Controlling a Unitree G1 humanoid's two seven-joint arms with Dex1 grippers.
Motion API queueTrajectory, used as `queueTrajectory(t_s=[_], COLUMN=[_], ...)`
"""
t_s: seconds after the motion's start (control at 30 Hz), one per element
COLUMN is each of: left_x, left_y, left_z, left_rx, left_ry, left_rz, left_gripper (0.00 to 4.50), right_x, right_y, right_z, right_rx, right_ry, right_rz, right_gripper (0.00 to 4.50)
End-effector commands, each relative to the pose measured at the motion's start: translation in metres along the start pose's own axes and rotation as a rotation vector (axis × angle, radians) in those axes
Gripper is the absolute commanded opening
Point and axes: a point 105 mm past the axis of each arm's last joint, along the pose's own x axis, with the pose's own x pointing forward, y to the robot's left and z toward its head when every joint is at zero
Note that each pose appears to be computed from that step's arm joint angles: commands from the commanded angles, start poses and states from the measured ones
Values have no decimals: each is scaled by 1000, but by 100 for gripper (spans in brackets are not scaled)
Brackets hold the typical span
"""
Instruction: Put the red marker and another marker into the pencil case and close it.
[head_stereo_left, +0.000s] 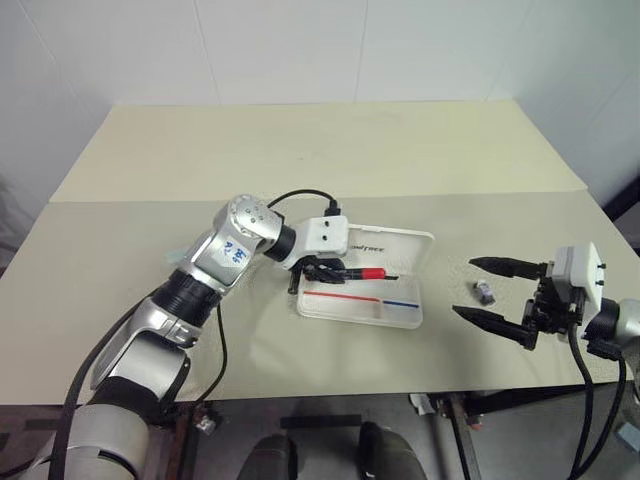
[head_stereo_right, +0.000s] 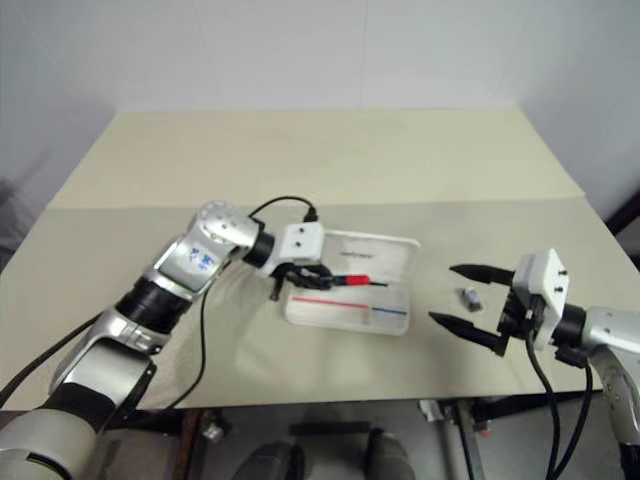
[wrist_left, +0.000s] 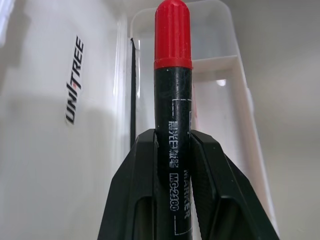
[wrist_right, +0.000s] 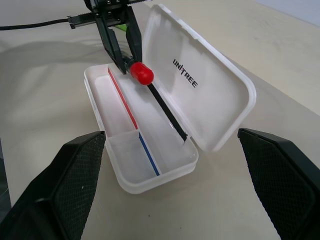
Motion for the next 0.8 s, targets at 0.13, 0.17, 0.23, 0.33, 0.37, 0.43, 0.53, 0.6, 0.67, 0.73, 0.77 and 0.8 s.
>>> queueTrajectory(t_s=[0.13,0.17,0.23,0.33,0.37,0.43,0.53,0.6,0.67,0.73,0.77,0.8], left_x=[17,18,21,27,28,30,33,34,33,32,32,32], left_y=[-2,-2,-1,-2,-1,0,0,-1,1,-2,0,1], left_z=[8,7,6,7,7,9,15,16,16,11,10,9], left_rx=[42,41,34,16,19,22,20,25,28,22,22,19], left_ry=[10,12,10,-3,-7,-13,-42,-45,-46,-28,-29,-27], left_rz=[-51,-50,-47,-49,-43,-39,-33,-32,-15,-29,-10,-2], left_gripper=[56,56,56,56,56,56,56,56,129,186,220,249], right_x=[-9,-9,-8,-7,-6,-5,-2,0,2,3,4,5], right_y=[7,7,8,9,9,10,10,9,9,8,8,8], right_z=[16,17,17,19,19,20,21,22,23,24,24,24], right_rx=[-46,-46,-46,-46,-46,-46,-46,-48,-50,-51,-51,-52], right_ry=[-44,-45,-47,-53,-55,-58,-67,-72,-77,-81,-84,-86], right_rz=[-62,-65,-70,-73,-73,-72,-69,-65,-63,-60,-58,-56], right_gripper=[450,450,450,450,450,450,450,450,450,450,450,450])
